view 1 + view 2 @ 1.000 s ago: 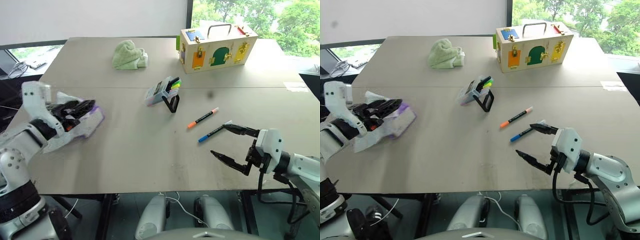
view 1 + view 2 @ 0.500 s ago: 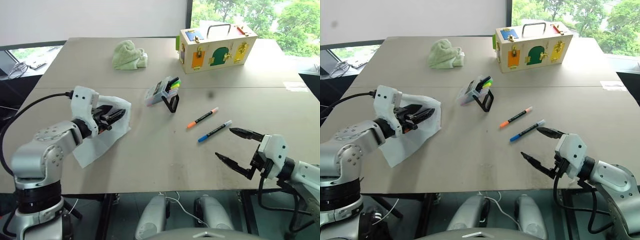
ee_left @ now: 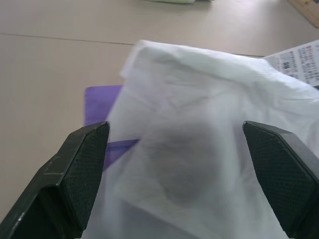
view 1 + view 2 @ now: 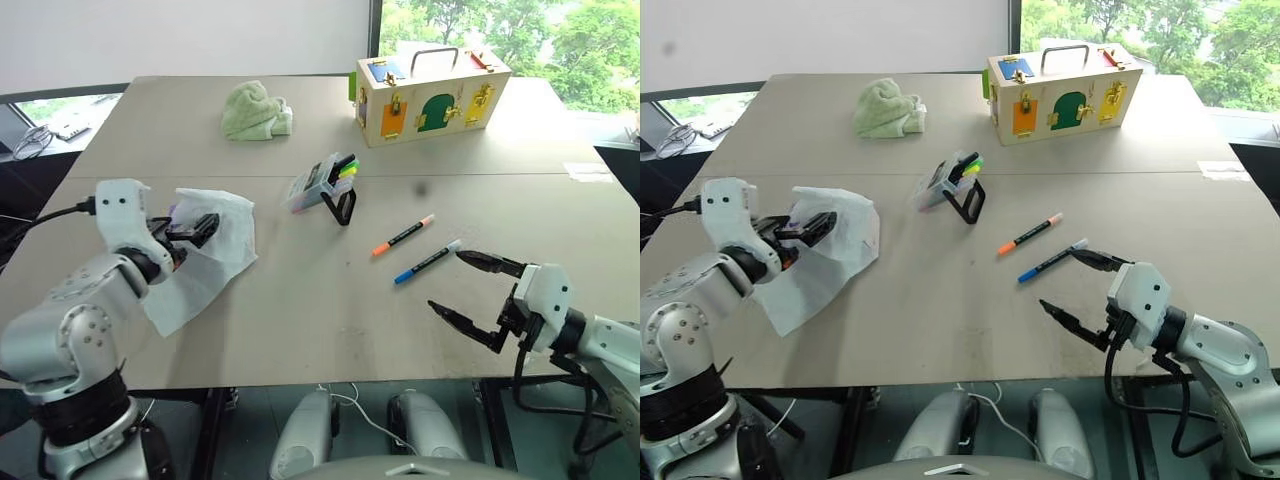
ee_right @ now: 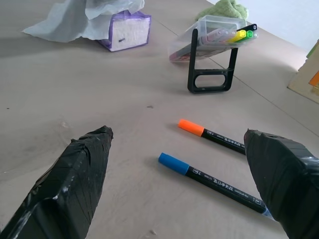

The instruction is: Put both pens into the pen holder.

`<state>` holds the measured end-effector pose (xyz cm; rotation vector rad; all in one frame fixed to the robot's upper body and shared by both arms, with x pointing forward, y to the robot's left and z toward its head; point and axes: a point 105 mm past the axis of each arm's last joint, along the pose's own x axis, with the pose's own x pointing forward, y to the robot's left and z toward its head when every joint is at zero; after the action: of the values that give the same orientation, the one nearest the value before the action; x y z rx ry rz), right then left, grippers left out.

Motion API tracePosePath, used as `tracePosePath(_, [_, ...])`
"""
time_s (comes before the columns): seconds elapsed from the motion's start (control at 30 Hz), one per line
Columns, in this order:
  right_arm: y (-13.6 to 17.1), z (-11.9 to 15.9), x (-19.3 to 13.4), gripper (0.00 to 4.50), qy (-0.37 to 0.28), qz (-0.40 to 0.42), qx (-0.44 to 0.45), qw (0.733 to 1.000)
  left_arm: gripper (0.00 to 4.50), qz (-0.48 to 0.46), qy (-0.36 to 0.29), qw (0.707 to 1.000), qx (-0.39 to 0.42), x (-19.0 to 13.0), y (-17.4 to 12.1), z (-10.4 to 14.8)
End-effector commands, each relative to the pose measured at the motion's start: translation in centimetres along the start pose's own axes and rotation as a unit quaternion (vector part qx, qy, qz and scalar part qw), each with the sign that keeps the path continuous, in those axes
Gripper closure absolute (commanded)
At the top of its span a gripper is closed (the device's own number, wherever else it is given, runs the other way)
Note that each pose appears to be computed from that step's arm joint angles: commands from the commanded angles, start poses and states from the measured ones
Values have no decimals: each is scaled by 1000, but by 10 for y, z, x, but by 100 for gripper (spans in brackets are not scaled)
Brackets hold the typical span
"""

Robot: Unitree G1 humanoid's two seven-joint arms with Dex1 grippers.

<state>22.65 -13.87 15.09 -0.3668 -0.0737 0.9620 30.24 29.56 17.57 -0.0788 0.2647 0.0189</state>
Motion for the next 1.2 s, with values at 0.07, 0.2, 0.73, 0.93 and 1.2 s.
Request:
tracePosePath(0.07, [-1,10,2,0,-20,9,-16,1000,7,-13,59,998,-14,-1,7,-17])
tracePosePath(0.2, [0,11,3,0,-21,11,-17,1000,7,-32,121,992,-35,11,2,-39])
tracePosePath(0.73, [4,13,6,0,-26,12,-16,999,449,66,-20,976,-205,5,63,-16])
tracePosePath(0.93, [3,13,15,0,-36,30,-15,999,449,252,-79,926,-271,-24,136,-17])
tracePosePath(1.2, [-2,15,20,0,-42,41,-19,998,291,279,-103,912,-283,-38,145,-19])
